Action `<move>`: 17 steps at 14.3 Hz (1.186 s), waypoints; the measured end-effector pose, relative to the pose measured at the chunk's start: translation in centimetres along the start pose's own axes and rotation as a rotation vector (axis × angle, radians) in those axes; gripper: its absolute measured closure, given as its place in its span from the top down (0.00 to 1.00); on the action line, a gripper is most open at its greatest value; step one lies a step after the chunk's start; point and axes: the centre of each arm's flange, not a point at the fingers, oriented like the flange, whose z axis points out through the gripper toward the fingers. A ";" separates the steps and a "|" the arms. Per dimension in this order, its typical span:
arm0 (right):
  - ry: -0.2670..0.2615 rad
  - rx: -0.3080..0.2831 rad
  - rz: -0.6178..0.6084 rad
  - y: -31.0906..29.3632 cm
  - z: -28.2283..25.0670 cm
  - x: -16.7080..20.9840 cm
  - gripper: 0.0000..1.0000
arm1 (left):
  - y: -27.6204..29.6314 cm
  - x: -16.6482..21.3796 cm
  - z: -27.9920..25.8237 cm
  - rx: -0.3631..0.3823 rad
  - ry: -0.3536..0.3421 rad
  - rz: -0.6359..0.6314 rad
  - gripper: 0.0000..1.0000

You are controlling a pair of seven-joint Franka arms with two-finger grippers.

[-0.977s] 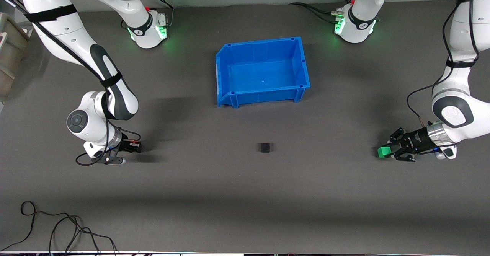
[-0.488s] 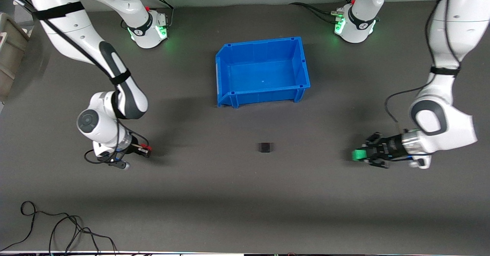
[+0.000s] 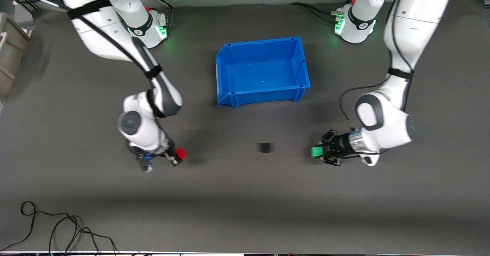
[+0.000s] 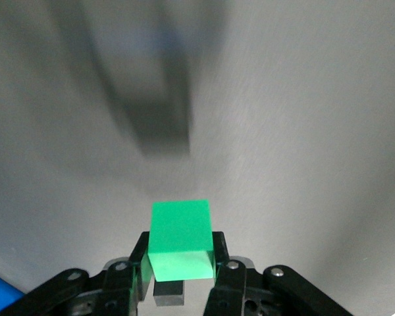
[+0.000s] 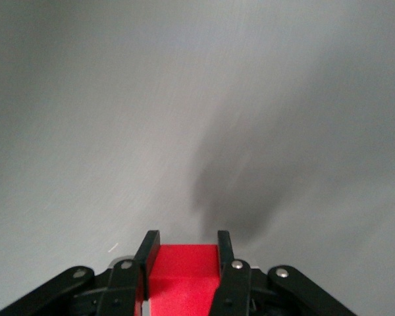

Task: Attach green and red cubes to black cube
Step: 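Carry the red and green cubes toward the black cube with both grippers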

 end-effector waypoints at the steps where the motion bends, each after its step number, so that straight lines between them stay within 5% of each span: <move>1: -0.007 -0.026 0.071 -1.8 0.2 -2.3 0.40 | -0.5 -1.4 1.2 -0.008 0.000 0.003 0.40; 7: -0.029 -0.088 0.334 -5.9 1.7 -9.6 0.40 | -3.7 -7.1 7.5 -0.052 0.010 0.018 0.40; 12: -0.039 -0.077 0.411 -6.2 1.9 -17.0 0.40 | -4.9 -8.7 9.6 -0.081 0.016 0.012 0.40; 17: -0.045 -0.062 0.471 -6.7 2.6 -20.2 0.40 | -5.1 -9.8 10.4 -0.101 0.016 -0.015 0.40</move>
